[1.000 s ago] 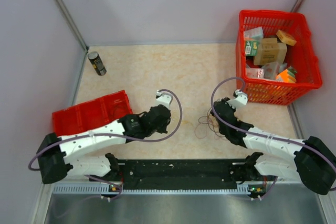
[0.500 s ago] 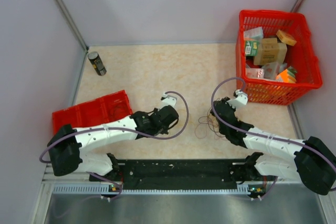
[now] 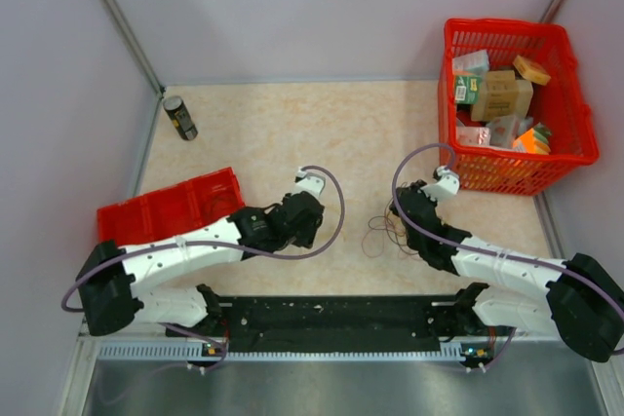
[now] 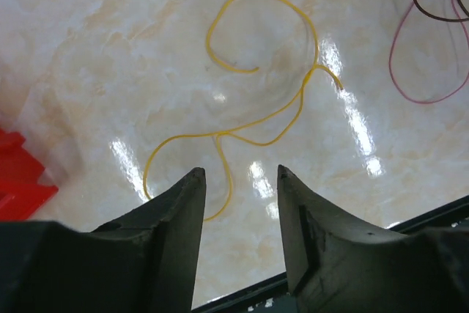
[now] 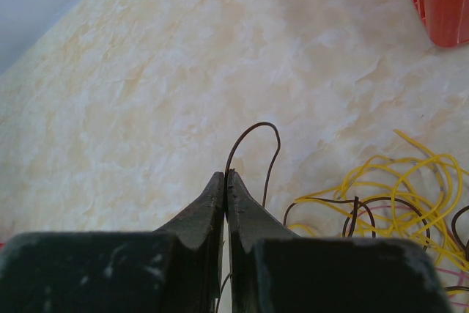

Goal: Untangle the cables

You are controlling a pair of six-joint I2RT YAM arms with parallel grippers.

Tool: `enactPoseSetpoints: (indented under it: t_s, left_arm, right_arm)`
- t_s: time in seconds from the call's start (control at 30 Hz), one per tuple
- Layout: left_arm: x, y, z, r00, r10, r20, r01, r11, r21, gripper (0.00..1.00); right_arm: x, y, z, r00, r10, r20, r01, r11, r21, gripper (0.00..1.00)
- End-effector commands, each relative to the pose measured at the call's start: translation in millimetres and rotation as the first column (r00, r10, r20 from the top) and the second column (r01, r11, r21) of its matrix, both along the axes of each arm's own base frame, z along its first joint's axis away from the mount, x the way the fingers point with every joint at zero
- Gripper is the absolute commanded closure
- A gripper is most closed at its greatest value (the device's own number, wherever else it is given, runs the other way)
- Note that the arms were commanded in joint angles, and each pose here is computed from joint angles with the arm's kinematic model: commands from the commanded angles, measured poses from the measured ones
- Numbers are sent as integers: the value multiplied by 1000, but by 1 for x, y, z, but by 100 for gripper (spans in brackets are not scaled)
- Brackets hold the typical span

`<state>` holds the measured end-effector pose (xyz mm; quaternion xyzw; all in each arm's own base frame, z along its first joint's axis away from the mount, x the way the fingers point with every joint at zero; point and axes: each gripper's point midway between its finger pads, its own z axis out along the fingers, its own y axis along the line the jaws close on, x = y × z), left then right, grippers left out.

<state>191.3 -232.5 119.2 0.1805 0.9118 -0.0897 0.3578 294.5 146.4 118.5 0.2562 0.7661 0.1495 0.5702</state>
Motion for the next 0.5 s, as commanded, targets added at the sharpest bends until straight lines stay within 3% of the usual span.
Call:
enactPoseSetpoints:
  t_s: [0.0,0.03,0.13,0.27,0.47]
  left_arm:
    - [24,-41,8,999,-38,-2,37,995,-90,48]
    - [25,-48,10,998,-59,-9,58,994,-92,44]
    - [27,-61,3,994,-103,-32,101,992,-73,18]
    - [22,-58,-24,984,-160,-83,163,986,23,15]
    - [26,-58,-46,950,-302,-74,307,949,74,13]
  right_arm:
    - [4,-2,8,999,-13,32,13,1000,15,100]
    - [4,-2,9,999,-11,34,11,1000,16,100]
    - [3,-3,9,999,-15,38,14,1000,20,100]
    - [4,-5,8,999,-14,41,13,999,33,100]
    - [5,-9,5,999,-4,38,1,997,74,100]
